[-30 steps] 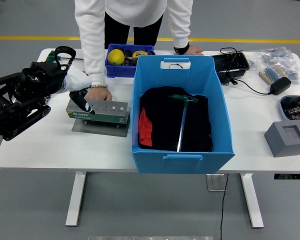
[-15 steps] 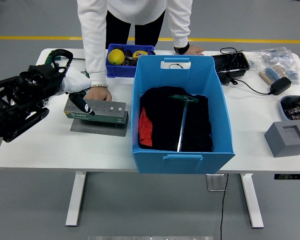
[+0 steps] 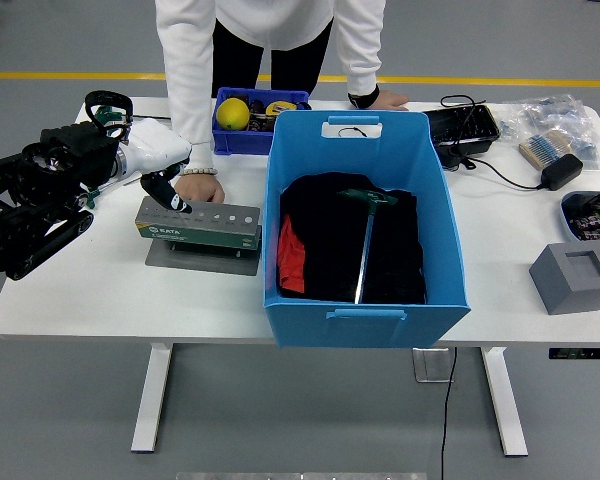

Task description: Lift tool from toolbox,place it in box,lift tool from toolbox,place it in box

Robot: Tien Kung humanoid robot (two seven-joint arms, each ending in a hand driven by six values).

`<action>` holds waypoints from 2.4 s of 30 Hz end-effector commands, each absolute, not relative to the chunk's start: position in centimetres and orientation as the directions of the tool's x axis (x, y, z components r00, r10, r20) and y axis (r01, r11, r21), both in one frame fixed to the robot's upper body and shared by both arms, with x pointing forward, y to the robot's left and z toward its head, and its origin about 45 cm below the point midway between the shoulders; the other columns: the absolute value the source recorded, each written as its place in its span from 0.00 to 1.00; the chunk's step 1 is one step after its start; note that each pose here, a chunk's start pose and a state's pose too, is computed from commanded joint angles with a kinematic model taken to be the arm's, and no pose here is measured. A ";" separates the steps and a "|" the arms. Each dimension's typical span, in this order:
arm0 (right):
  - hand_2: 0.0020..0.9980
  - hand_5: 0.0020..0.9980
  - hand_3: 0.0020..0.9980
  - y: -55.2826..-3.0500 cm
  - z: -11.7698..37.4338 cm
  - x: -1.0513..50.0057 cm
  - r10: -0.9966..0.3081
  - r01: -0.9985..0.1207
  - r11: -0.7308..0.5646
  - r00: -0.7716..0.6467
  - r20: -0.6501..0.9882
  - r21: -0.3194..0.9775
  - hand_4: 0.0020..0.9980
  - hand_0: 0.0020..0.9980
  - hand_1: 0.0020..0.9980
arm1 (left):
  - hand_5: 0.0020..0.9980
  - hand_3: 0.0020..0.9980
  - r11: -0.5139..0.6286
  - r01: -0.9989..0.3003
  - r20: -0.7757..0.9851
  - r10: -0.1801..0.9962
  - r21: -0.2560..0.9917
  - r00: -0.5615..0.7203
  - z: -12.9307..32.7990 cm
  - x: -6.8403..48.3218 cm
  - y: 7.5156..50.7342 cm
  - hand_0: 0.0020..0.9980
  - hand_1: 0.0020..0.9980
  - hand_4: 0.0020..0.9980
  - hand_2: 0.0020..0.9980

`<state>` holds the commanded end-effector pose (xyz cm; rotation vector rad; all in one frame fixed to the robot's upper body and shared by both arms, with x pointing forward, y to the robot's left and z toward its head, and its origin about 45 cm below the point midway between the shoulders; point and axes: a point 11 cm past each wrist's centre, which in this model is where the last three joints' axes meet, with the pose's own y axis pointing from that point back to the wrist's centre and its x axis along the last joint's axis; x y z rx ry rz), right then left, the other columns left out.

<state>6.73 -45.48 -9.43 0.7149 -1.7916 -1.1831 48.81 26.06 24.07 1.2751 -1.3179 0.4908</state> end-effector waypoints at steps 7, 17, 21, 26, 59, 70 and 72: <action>0.73 0.67 0.56 -45.5 -9.4 6.7 -0.812 -0.007 0.388 -0.475 0.339 0.921 0.79 0.67 0.66 | 0.50 0.03 0.365 -0.876 0.934 -0.284 0.314 0.216 26.1 49.1 26.0 0.15 0.00 0.90 0.00; 0.73 0.67 0.56 -45.5 -9.4 6.6 -0.812 -0.005 0.388 -0.474 0.339 0.922 0.79 0.67 0.66 | 0.50 0.03 0.419 -0.889 0.979 -0.162 0.185 0.127 30.1 49.1 25.1 0.14 0.00 0.84 0.00; 0.73 0.67 0.56 -45.5 -9.4 6.6 -0.811 -0.004 0.389 -0.476 0.340 0.921 0.79 0.67 0.66 | 0.50 0.03 0.440 -0.889 0.990 -0.115 0.125 0.082 32.0 48.9 24.3 0.14 0.00 0.84 0.00; 0.73 0.67 0.56 -45.5 -9.4 6.6 -0.811 -0.005 0.389 -0.476 0.340 0.921 0.79 0.67 0.66 | 0.49 0.03 0.478 -0.877 0.999 -0.043 0.039 0.021 34.7 48.4 22.5 0.14 0.00 0.83 0.00; 0.73 0.67 0.57 -46.5 -8.7 8.2 -0.818 -0.026 0.405 -0.456 0.350 0.914 0.79 0.68 0.66 | 0.62 0.56 0.761 -0.623 0.941 0.050 0.182 0.336 24.5 42.5 6.2 0.33 0.40 1.00 0.53; 0.73 0.67 0.56 -46.6 -8.8 7.7 -0.816 -0.017 0.406 -0.456 0.355 0.913 0.79 0.68 0.66 | 0.66 0.85 0.697 -0.662 0.932 -0.025 0.276 0.362 23.2 43.5 8.3 0.53 0.67 1.00 0.88; 0.73 0.67 0.56 -46.5 -8.8 7.6 -0.816 -0.016 0.406 -0.456 0.355 0.914 0.79 0.68 0.66 | 0.66 0.85 0.691 -0.668 0.933 -0.026 0.276 0.358 23.2 43.6 8.6 0.53 0.67 1.00 0.88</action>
